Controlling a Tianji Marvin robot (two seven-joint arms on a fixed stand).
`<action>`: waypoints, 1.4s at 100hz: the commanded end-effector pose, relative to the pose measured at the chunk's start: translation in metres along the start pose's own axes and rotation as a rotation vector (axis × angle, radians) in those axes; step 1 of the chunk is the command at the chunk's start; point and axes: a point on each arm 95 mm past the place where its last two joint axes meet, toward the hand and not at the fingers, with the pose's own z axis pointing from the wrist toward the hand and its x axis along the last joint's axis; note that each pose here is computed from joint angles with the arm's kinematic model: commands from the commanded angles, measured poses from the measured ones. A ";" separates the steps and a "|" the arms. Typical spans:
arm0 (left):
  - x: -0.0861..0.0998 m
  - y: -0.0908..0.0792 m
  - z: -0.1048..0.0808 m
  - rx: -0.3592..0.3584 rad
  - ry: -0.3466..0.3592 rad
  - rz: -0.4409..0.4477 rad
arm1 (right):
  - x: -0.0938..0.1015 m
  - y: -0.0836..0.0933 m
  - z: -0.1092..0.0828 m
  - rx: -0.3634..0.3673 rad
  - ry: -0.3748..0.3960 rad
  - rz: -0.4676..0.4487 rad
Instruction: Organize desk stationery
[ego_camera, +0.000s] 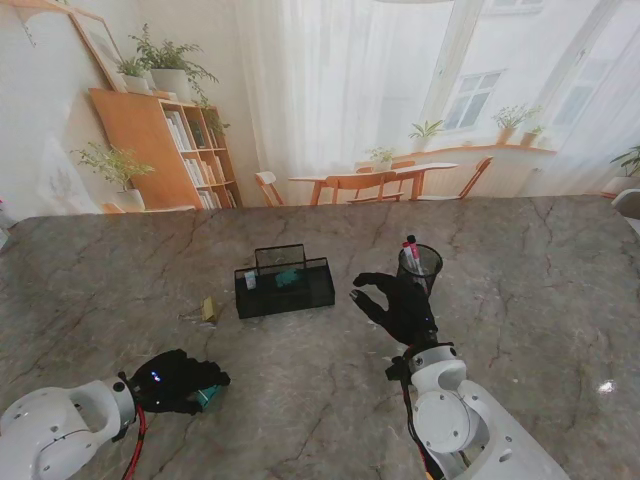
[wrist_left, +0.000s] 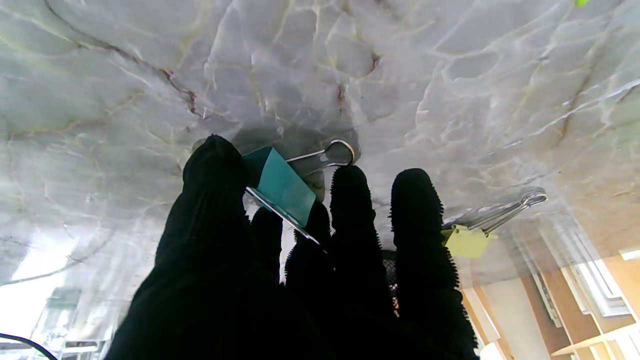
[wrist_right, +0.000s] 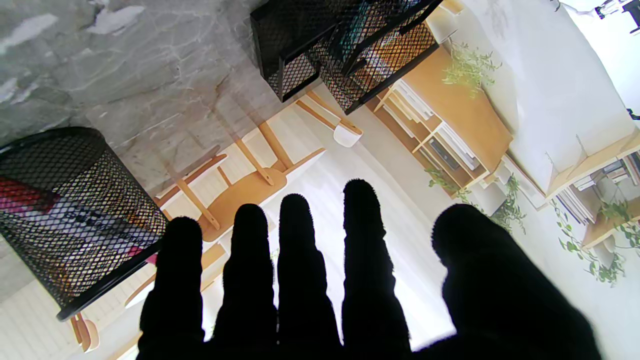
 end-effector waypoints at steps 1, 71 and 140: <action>0.009 0.026 -0.003 -0.076 0.018 -0.022 | 0.000 -0.002 -0.001 0.015 -0.002 0.001; 0.008 0.031 0.000 -0.098 0.051 0.005 | 0.000 -0.003 0.000 0.017 -0.004 0.006; 0.011 0.029 0.007 0.016 -0.019 -0.152 | 0.000 -0.001 -0.001 0.011 -0.014 0.001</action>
